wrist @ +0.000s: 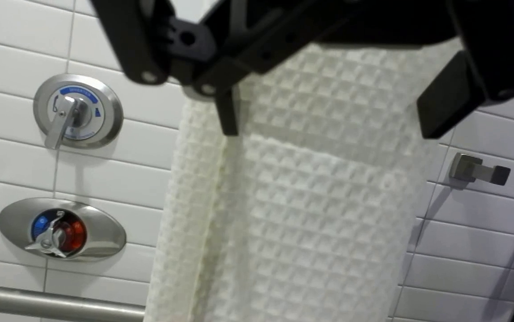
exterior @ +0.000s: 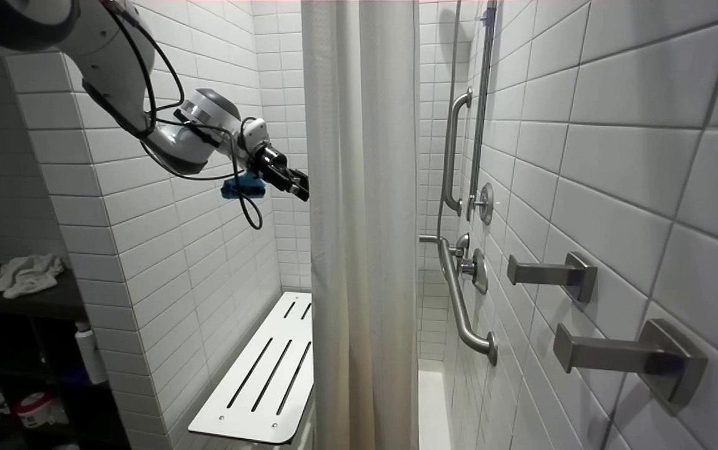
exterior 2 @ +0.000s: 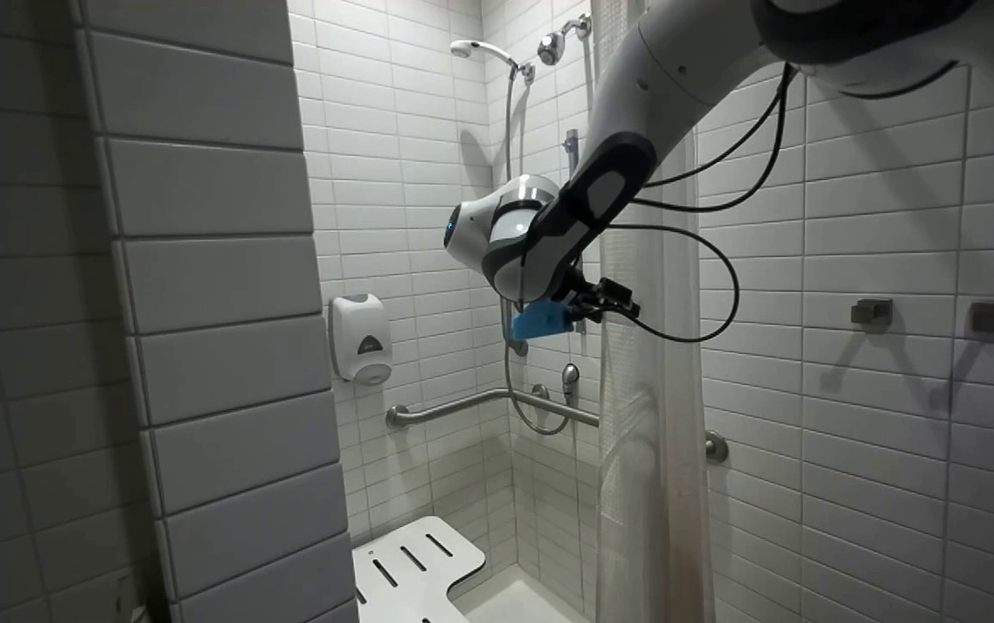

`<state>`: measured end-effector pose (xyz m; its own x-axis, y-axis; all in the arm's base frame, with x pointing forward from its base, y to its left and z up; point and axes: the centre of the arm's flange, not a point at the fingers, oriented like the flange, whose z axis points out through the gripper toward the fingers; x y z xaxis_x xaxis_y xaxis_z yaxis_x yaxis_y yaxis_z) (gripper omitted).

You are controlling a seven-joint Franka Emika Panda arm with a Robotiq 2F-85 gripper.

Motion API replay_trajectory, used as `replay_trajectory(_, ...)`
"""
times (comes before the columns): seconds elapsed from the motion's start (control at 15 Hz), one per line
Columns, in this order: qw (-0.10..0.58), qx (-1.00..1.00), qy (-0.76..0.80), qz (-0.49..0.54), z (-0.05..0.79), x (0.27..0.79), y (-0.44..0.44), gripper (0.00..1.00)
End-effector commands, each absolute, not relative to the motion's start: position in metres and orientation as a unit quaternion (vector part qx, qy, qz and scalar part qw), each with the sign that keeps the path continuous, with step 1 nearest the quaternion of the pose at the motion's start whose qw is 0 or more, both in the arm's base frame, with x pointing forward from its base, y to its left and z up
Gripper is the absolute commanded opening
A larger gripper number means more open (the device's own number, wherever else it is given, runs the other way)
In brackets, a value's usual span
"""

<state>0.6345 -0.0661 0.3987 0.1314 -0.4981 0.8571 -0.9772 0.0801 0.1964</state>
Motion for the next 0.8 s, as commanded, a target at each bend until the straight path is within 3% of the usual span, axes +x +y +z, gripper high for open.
replay_trajectory(0.0, 0.439, 0.619, -0.583, 0.290, 0.417, 0.651, -0.073, 1.00)
replay_trajectory(0.4, 0.439, 0.619, -0.583, 0.289, 0.440, 0.660, -0.098, 1.00)
replay_trajectory(0.47, 0.439, 0.619, -0.586, 0.284, 0.440, 0.660, -0.106, 0.75)
replay_trajectory(0.53, 0.439, 0.620, -0.588, 0.280, 0.440, 0.660, -0.112, 0.74)
replay_trajectory(0.73, 0.443, 0.619, -0.591, 0.267, 0.434, 0.654, -0.128, 0.53)
